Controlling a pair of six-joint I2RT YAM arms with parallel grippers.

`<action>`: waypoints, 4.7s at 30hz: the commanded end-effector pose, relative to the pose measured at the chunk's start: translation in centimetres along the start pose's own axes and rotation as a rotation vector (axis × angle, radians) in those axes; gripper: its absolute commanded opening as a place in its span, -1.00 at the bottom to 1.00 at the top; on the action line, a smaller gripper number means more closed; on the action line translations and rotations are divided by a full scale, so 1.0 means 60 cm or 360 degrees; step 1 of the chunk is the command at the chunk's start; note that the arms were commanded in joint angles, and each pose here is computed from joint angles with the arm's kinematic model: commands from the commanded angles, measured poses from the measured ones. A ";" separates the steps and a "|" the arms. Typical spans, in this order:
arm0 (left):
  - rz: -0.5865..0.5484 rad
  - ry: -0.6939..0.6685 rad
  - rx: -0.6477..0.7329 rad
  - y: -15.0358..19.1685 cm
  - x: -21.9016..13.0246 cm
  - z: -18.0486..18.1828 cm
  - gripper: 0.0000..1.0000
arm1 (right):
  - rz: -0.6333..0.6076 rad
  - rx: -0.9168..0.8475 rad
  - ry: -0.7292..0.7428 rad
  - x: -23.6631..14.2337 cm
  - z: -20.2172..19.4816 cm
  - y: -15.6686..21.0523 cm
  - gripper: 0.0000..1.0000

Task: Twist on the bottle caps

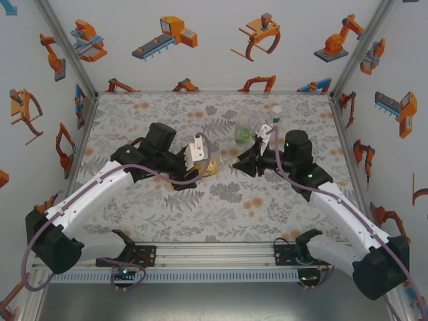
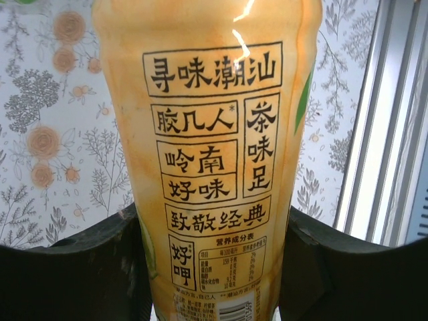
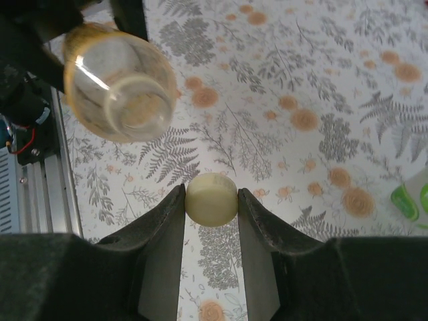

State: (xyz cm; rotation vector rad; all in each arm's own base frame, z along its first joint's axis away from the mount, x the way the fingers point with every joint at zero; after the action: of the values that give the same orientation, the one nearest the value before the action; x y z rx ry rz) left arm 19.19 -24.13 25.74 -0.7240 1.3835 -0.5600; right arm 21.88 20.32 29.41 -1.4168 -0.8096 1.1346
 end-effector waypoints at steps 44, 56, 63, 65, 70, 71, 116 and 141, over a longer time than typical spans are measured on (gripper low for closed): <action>-0.0065 0.0233 0.0430 0.000 -0.004 -0.074 -0.99 | -0.0335 -0.0613 -0.0681 -0.027 0.115 -0.028 -0.87; -0.0080 0.0232 0.0447 -0.002 -0.008 -0.077 -1.00 | -0.0314 -0.0627 -0.0666 -0.026 0.114 -0.020 -0.90; -0.0077 0.0235 0.0444 -0.001 -0.006 -0.076 -1.00 | -0.0338 -0.0646 -0.0731 -0.025 0.124 -0.026 -0.92; -0.0073 0.0238 0.0441 -0.001 -0.005 -0.076 -1.00 | -0.0339 -0.0647 -0.0742 -0.025 0.127 -0.027 -0.93; -0.0074 0.0239 0.0439 -0.001 -0.005 -0.076 -1.00 | -0.0342 -0.0645 -0.0773 -0.024 0.131 -0.026 -0.95; -0.0076 0.0237 0.0440 -0.001 -0.006 -0.076 -1.00 | -0.0345 -0.0649 -0.0780 -0.024 0.132 -0.027 -0.95; -0.0173 0.0216 0.0404 -0.020 -0.018 -0.077 -1.00 | -0.0329 -0.0634 -0.0773 -0.024 0.143 -0.021 -1.00; -0.0092 -0.0152 0.0380 -0.016 -0.018 -0.030 -1.00 | -0.0024 0.1883 -0.0004 0.028 0.029 0.028 -1.00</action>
State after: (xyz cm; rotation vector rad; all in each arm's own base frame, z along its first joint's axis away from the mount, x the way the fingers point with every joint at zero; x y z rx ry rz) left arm 16.85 -23.21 25.28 -0.5401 1.2550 -0.6448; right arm 19.93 22.12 29.31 -0.6096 -0.3474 1.2742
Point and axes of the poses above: each hand's point on the last joint's axis, 136 mm out from that joint toward the fingers, its own x axis out along the fingers, its own z axis along the line the jaws close on, y = z × x, the point moved 5 cm from there along -x, back along the fingers, and after that the axes turned 1 degree about -x, right-handed, at the moved point
